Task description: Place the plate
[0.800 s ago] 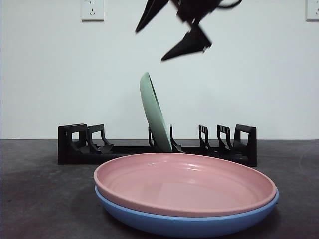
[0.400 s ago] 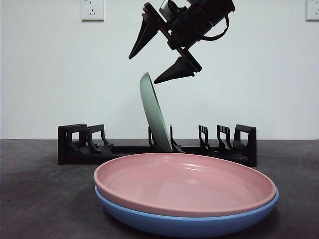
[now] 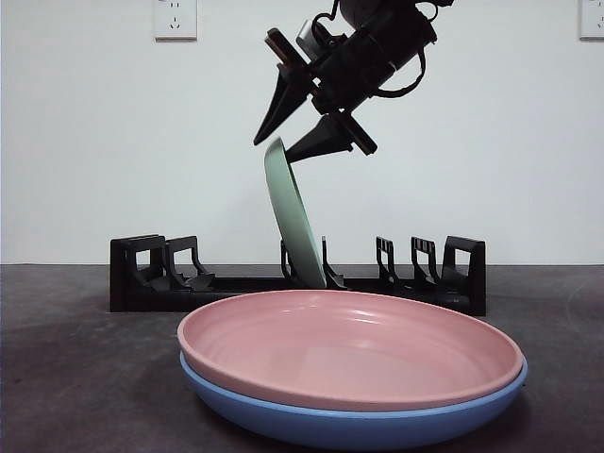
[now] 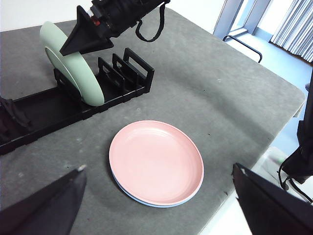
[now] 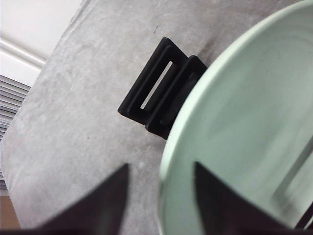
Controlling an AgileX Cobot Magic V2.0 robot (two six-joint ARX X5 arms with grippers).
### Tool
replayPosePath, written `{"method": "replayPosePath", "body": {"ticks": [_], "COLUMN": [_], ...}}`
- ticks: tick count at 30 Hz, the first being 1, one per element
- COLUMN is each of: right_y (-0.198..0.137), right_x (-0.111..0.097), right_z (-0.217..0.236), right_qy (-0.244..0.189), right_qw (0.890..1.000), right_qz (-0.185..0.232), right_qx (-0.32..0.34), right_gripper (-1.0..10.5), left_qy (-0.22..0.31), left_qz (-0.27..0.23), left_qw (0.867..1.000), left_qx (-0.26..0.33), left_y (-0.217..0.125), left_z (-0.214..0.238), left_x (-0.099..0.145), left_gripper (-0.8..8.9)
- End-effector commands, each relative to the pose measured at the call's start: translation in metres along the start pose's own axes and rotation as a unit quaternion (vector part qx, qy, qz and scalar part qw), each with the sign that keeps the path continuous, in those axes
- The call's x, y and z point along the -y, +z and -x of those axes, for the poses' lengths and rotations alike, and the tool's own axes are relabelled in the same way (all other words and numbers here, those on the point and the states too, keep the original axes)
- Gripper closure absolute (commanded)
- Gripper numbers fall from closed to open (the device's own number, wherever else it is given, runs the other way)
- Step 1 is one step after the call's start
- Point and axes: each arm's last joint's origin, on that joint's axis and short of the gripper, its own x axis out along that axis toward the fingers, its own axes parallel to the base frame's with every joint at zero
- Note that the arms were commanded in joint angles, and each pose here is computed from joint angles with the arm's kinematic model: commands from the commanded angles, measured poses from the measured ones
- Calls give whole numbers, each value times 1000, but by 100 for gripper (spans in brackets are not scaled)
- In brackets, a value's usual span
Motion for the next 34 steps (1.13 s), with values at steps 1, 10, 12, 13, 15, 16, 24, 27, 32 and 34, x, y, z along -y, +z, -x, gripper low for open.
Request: {"method": "replayPosePath", "body": {"ticks": [1,10,12,13,15,16,24,27,32,34], "right_y": [5,9,11,13,15,15,0,-20,-52,-63], "right_x": [-3,-14,-22,-28,-37,-42,-103,-125,-155,-165], "right_z": [-4,10,19,27,39,46,98,111,122,123], "right_qy": [5,9,12,16,22,24,30,-13,-57,-66], "right_qw": [1000,1000,999,999,998,997,991,989,981,977], "right_qz": [5,13,21,26,32,34,110,145,186,198], "right_qx": [10,25,37,44,54,60,67,36,-27,-41], "right_gripper": [906,934,934,934,934,934,934,934,934,934], "left_qy": [-3,-3,-3,-3,-3,-3,-3,-3,-3,-2], "left_qz": [-11,-9,-9,-9,-10,-10,-11,-13,-15,-14], "left_qw": [1000,1000,1000,1000,1000,1000,1000,1000,1000,1000], "left_qx": [15,15,15,15,15,15,15,15,14,11], "left_y": [5,5,5,5,5,5,5,5,5,4], "left_z": [5,5,5,5,5,5,5,5,5,5], "left_x": [2,2,2,2,2,2,2,2,2,2], "left_gripper": [346,346,346,346,346,346,346,346,346,346]}}
